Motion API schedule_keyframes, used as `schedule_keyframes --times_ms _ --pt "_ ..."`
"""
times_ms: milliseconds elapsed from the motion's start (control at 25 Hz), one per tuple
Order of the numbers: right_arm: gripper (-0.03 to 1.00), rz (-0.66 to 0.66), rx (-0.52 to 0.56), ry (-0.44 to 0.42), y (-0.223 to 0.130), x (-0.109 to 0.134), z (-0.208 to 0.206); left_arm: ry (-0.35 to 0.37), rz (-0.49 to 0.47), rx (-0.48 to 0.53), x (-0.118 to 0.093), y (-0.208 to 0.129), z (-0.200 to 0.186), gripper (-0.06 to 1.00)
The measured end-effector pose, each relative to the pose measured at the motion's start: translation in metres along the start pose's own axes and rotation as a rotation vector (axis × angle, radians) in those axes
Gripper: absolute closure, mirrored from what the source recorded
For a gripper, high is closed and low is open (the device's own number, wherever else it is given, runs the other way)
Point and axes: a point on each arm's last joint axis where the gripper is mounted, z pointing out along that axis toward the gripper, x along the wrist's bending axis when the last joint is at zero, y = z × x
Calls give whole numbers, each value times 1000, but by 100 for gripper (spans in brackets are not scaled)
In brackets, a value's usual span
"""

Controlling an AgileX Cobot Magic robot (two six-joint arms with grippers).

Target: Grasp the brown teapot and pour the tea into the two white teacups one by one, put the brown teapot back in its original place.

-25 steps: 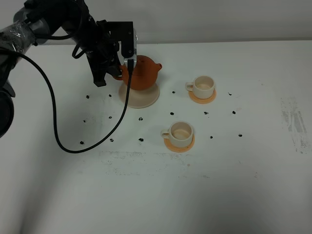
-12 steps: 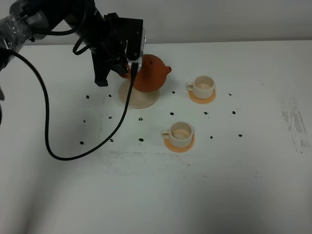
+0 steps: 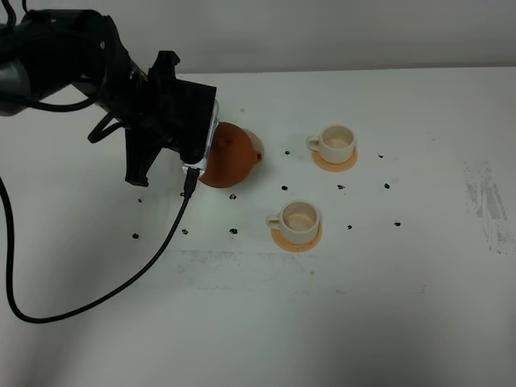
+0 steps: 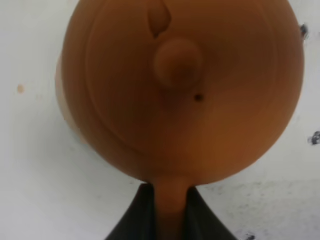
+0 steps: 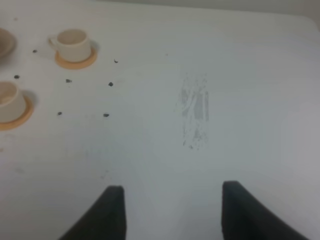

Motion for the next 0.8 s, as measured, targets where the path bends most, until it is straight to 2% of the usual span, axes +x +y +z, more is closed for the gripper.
schedule_keyframes --times_ms 280,800 --pt "52 0 0 0 0 0 0 64 93 -3 -13 19 16 82" --pt "52 0 0 0 0 0 0 140 221 -7 -17 45 42 82"
